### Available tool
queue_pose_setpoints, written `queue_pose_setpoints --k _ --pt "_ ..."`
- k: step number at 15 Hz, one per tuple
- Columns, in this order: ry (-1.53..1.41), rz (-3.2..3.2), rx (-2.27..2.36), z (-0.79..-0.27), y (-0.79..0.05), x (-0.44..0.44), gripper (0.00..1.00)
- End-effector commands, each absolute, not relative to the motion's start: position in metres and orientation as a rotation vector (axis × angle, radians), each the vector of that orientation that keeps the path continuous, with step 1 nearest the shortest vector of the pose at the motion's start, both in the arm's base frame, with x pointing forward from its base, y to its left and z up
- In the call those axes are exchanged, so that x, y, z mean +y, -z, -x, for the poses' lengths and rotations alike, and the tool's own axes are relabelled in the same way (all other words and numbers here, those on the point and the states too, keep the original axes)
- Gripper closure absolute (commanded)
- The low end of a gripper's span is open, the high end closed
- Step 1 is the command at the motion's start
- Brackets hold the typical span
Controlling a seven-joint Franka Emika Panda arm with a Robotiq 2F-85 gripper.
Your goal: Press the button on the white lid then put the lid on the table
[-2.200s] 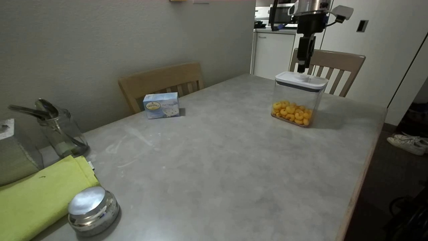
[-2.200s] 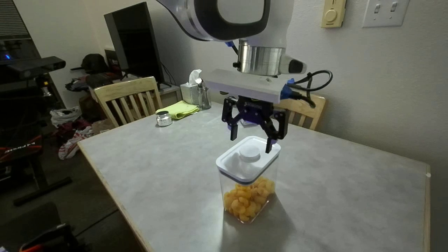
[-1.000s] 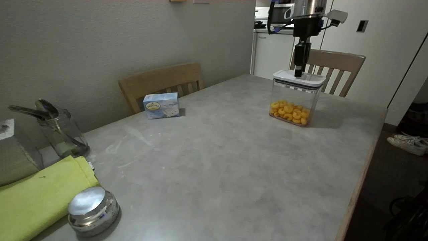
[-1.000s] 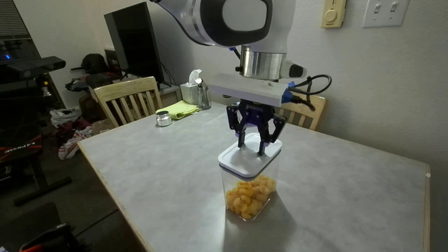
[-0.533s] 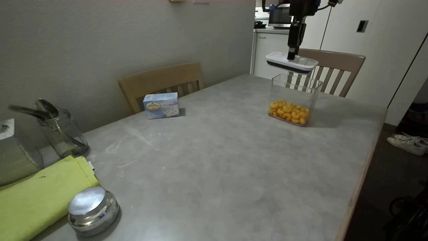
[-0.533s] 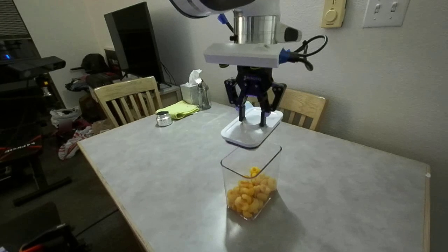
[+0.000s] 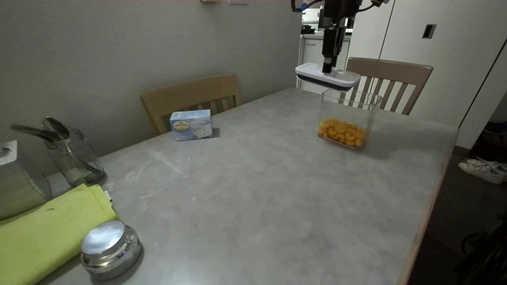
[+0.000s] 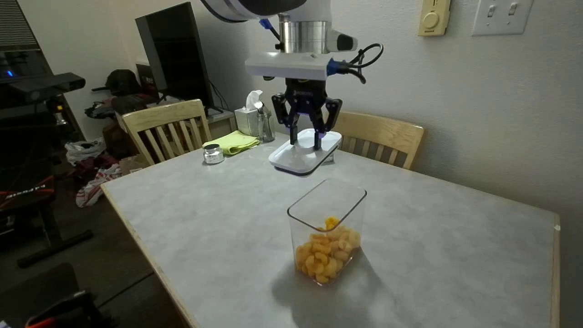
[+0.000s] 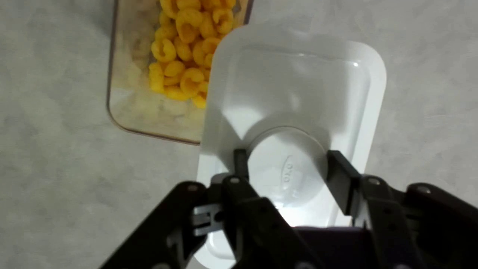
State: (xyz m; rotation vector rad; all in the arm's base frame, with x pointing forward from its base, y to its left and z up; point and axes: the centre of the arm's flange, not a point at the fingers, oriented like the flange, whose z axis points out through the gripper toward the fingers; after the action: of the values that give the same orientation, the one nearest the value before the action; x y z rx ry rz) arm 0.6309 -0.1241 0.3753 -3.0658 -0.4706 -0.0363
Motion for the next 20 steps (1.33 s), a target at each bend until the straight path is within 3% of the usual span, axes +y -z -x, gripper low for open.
queue_pose_setpoints --k 1,11,20 --pt "0.061 3.062 -0.486 -0.64 -0.351 -0.094 0.71" --pt "0.099 3.111 -0.541 -0.669 -0.24 -0.059 0.71" --pt "-0.012 3.071 -0.59 -0.659 -0.203 -0.047 0.71"
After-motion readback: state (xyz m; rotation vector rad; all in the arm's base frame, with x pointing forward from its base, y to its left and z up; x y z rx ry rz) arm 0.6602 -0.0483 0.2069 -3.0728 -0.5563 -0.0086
